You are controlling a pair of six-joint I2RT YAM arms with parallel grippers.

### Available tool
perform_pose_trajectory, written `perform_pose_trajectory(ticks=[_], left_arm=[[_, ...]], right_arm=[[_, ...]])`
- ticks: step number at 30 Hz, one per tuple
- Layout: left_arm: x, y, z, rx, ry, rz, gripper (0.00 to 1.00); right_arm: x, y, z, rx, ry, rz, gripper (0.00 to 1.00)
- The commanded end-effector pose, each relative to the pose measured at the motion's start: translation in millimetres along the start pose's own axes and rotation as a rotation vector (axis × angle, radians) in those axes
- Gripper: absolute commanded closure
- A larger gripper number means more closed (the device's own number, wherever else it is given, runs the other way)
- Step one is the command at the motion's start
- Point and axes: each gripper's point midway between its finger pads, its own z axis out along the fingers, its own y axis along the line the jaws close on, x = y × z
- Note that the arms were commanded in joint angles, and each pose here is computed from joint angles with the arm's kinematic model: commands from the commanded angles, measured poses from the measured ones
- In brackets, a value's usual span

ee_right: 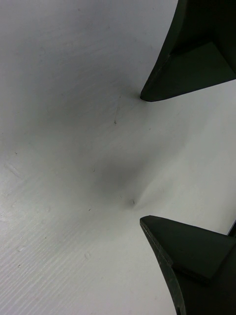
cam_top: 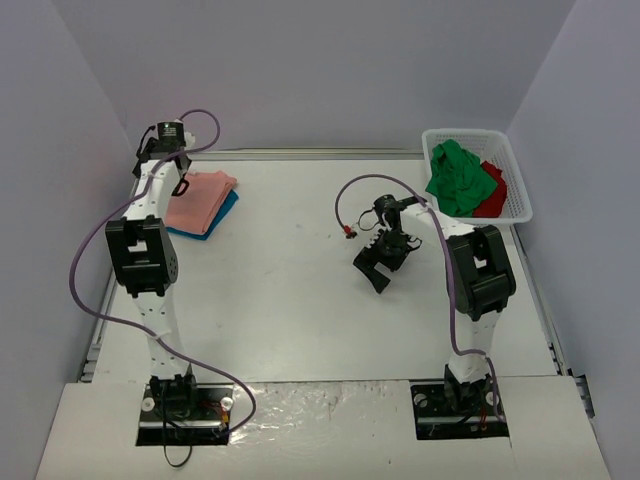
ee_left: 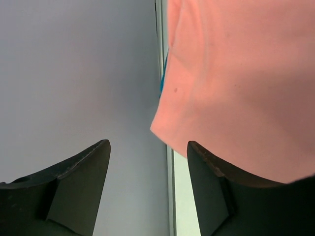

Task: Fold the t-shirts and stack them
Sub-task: Put the neatly folded tshirt into the corner of the board with the left arm

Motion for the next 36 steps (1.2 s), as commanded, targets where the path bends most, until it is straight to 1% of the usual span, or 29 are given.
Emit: perform_pose_trajectory(ticks=[1, 3, 4, 5, 6, 7, 8, 9, 10, 11, 12, 15, 16, 18, 20, 23, 24, 26, 28, 36], left_arm=[[-15.6, 45.3, -51.3, -0.05, -0.102, -0.097, 0.37], [-10.9, 37.3, -57.8, -0.003, -0.108, -0.109, 0.36], [-8.5, 21.1, -60.6, 0.084, -0.116, -0.098, 0.36], [-6.7, 12.0, -64.1, 0.133, -0.121, -0.109, 0.36], [2.0, 0.0, -71.3, 0.193, -0.112, -0.099, 0.4], [2.6, -11.8, -76.5, 0.259, -0.128, -0.115, 0.5], [7.0, -18.4, -80.6, 0.291, -0.124, -0.123, 0.65], [19.7, -25.8, -87.8, 0.326, -0.099, -0.124, 0.8], [24.0, -34.0, -93.1, 0.371, -0.095, -0.139, 0.97], [30.2, -41.9, -97.2, 0.414, -0.088, -0.135, 0.98], [49.5, -52.5, -102.1, 0.461, -0.051, -0.129, 0.98], [69.0, -76.2, -119.0, 0.596, -0.049, -0.114, 0.98], [85.3, -87.8, -117.5, 0.632, -0.015, -0.105, 0.98], [90.8, -100.2, -122.5, 0.705, -0.033, -0.116, 0.98], [105.2, -112.6, -117.4, 0.75, -0.008, -0.124, 0.98], [114.8, -133.4, -108.5, 0.855, 0.03, -0.158, 0.98], [112.6, -139.5, -109.0, 0.901, 0.017, -0.18, 0.98], [115.5, -145.9, -99.4, 0.924, 0.039, -0.202, 0.98], [113.3, -150.9, -96.6, 0.953, 0.031, -0.214, 0.98], [102.0, -157.2, -64.0, 0.906, 0.008, -0.247, 0.98]], right_arm=[[54.5, 7.7, 41.6, -0.091, 0.17, 0.063, 0.0], [53.3, 7.0, 39.3, -0.085, 0.163, 0.064, 0.0], [52.7, 6.5, 38.6, -0.082, 0.161, 0.065, 0.0], [51.9, 5.8, 37.5, -0.078, 0.156, 0.067, 0.0], [50.8, 5.0, 36.0, -0.075, 0.149, 0.065, 0.0], [50.9, 5.3, 35.8, -0.077, 0.147, 0.065, 0.0], [51.1, 4.7, 35.3, -0.075, 0.146, 0.066, 0.0], [51.5, 4.4, 34.7, -0.074, 0.147, 0.069, 0.0], [51.7, 3.0, 34.1, -0.072, 0.143, 0.073, 0.0], [51.2, 2.6, 32.9, -0.068, 0.141, 0.072, 0.0], [51.9, 1.7, 32.0, -0.067, 0.138, 0.076, 0.0], [51.6, 0.7, 30.2, -0.06, 0.134, 0.074, 0.0], [52.5, 1.0, 30.3, -0.06, 0.137, 0.075, 0.0], [51.7, 1.0, 29.2, -0.059, 0.133, 0.074, 0.0], [50.9, 0.6, 28.5, -0.056, 0.129, 0.073, 0.0], [50.6, 0.3, 27.6, -0.052, 0.126, 0.072, 0.0], [51.8, 0.3, 27.6, -0.053, 0.129, 0.074, 0.0], [52.3, -0.3, 27.3, -0.052, 0.128, 0.077, 0.0], [53.1, -1.4, 27.9, -0.051, 0.129, 0.078, 0.0], [58.3, -3.1, 33.0, -0.047, 0.152, 0.087, 0.0]])
